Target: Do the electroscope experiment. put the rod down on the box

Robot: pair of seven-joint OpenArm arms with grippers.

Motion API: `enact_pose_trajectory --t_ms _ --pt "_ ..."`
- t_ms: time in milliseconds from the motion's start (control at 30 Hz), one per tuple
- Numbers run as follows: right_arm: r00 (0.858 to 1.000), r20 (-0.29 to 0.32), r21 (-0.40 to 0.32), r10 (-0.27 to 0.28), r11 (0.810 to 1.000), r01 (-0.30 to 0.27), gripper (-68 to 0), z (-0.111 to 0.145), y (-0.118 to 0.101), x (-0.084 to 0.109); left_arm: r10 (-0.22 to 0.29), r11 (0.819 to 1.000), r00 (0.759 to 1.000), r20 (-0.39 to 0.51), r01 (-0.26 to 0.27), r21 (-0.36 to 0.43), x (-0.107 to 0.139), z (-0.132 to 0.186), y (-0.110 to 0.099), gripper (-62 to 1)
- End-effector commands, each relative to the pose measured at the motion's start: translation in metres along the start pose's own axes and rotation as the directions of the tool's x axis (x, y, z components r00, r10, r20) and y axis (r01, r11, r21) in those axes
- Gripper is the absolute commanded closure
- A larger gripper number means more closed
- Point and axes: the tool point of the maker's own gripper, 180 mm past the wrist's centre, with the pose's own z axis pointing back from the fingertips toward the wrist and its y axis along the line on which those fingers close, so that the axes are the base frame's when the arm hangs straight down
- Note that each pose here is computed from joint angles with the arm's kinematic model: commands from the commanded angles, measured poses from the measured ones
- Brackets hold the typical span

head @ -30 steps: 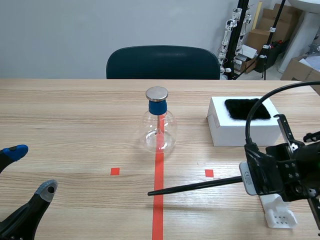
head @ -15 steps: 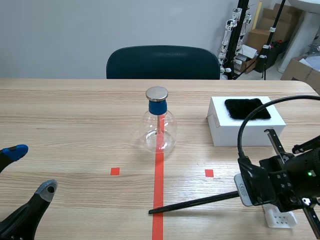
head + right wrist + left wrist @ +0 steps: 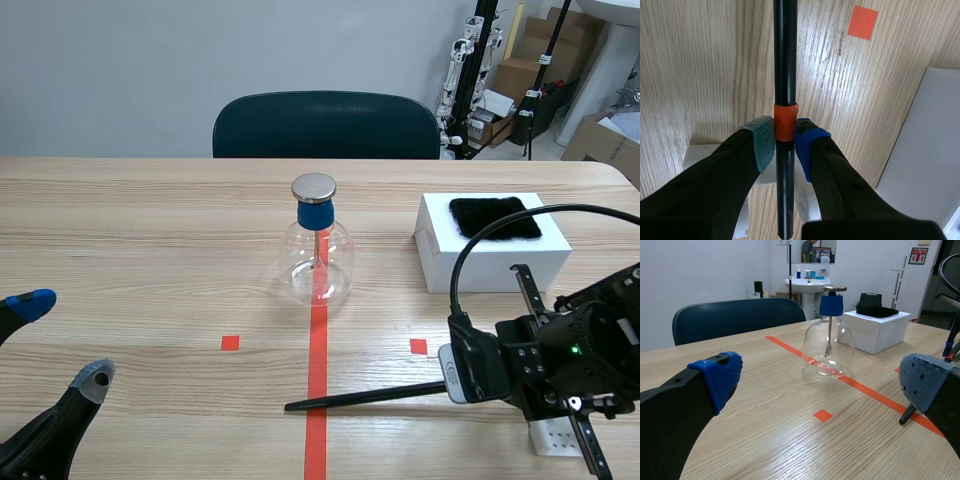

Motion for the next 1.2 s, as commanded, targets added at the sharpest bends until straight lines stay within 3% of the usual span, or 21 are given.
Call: enact_pose_trajectory --t_ms 0,200,267,433,500,733,867,933,1000,1100,1167 --pt "1.0 -0.03 -0.016 0.006 1.0 -0.007 -6.9 0.003 -0.009 -0.006 -0.012 1.0 0.999 0.032 0.012 0.001 0.007 -0.003 0.003 -62.3" --pt "0.997 -0.073 0.007 0.019 1.0 -0.019 -7.7 -0.003 -0.001 -0.005 -0.012 1.0 0.999 0.032 0.012 0.001 0.007 -0.003 0.003 -62.3" --pt "0.997 -0.08 0.008 0.019 1.0 -0.019 -15.0 -0.004 0.0 -0.004 -0.012 1.0 0.999 0.032 0.012 0.001 0.007 -0.003 0.003 -62.3" --pt "0.998 -0.066 0.008 0.015 1.0 -0.014 -45.4 -0.005 0.0 0.0 -0.012 1.0 0.999 0.032 0.012 0.001 0.007 -0.003 0.003 -62.3" --pt "0.999 -0.054 0.011 0.007 1.0 -0.007 -52.4 -0.005 0.0 0.002 -0.012 1.0 0.999 0.032 0.012 0.001 0.007 -0.003 0.003 -62.3" --pt "1.0 -0.012 0.014 -0.001 1.0 0.001 -65.6 -0.004 0.001 0.009 -0.012 1.0 0.999 0.032 0.012 0.001 0.007 -0.003 0.003 -62.3" --pt "0.995 0.074 0.02 -0.068 0.998 0.067 -67.9 0.001 -0.005 0.019 -0.012 1.0 0.999 0.032 0.012 0.001 0.007 -0.003 0.003 -62.3" --pt "0.981 0.153 0.013 -0.117 0.993 0.116 -67.9 0.007 -0.013 0.029 -0.012 1.0 0.999 0.032 0.012 0.001 0.007 -0.003 0.003 -62.3" --pt "0.955 0.25 0.005 -0.162 0.986 0.166 -67.9 0.015 -0.022 0.039 -0.012 1.0 0.999 0.032 0.012 0.001 0.007 -0.003 0.003 -62.3" --pt "0.892 0.402 -0.011 -0.205 0.974 0.228 -67.9 0.032 -0.037 0.055 -0.012 1.0 0.999 0.032 0.012 0.001 0.007 -0.003 0.003 -62.3" --pt "0.856 0.471 -0.029 -0.215 0.966 0.258 -67.9 0.042 -0.046 0.06 -0.012 1.0 0.999 0.032 0.012 0.001 0.007 -0.003 0.003 -62.3"
